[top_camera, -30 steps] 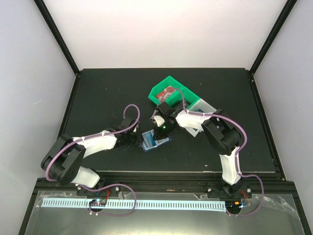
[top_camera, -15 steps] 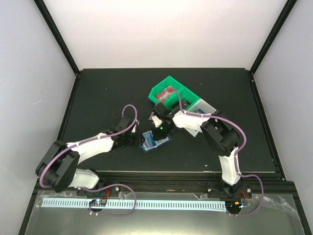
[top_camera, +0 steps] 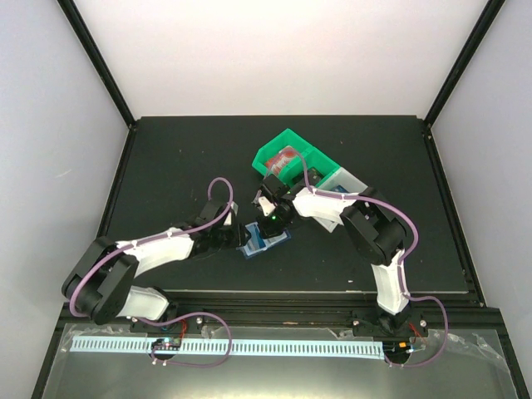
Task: Put the credit cards into the card holder
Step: Insert the credit card into the card holder.
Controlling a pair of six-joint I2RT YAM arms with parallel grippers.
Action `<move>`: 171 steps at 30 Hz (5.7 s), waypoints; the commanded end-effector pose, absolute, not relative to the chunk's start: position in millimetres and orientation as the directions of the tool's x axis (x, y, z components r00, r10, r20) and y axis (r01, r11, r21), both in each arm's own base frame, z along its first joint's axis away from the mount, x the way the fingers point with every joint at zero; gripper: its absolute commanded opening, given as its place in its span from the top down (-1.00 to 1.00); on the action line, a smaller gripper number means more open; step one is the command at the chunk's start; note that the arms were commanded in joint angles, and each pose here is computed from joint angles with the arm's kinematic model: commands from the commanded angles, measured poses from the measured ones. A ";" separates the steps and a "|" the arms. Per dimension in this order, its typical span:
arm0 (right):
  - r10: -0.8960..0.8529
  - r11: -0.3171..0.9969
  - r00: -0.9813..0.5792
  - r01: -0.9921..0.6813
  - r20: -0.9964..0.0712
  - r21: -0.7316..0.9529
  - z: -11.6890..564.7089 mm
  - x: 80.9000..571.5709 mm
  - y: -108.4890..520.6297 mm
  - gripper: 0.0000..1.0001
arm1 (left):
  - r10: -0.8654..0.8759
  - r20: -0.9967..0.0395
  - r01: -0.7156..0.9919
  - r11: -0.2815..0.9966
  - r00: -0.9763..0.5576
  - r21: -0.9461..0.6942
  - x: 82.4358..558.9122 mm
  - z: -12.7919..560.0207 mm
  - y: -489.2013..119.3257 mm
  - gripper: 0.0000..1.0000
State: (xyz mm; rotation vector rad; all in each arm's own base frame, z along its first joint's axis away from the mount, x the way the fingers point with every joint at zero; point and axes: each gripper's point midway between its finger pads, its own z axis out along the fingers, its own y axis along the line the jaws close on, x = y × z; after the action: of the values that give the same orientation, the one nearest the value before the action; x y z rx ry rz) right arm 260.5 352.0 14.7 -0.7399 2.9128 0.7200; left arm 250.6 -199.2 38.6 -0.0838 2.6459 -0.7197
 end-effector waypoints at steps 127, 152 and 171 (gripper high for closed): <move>-0.427 0.869 -0.904 -0.420 -0.031 0.261 -57.8 252.8 310.5 0.98 | -0.216 -0.386 0.003 0.870 -0.897 -0.493 276.6 44.9 -203.4 0.37; -0.430 0.868 -0.902 -0.422 -0.028 0.261 -59.1 252.0 310.0 0.98 | -0.226 -0.395 -0.018 0.885 -0.891 -0.465 273.9 42.5 -194.4 0.23; -0.428 0.870 -0.903 -0.420 -0.027 0.260 -60.1 251.8 309.7 0.98 | -0.215 -0.388 0.008 0.867 -0.896 -0.498 276.3 42.3 -204.6 0.39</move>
State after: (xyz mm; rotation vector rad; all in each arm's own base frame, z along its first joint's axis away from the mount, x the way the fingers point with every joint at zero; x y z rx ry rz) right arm 258.9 353.3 12.8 -0.7208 2.9303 0.7415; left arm 265.6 -195.7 30.1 -0.1692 2.6456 -0.6496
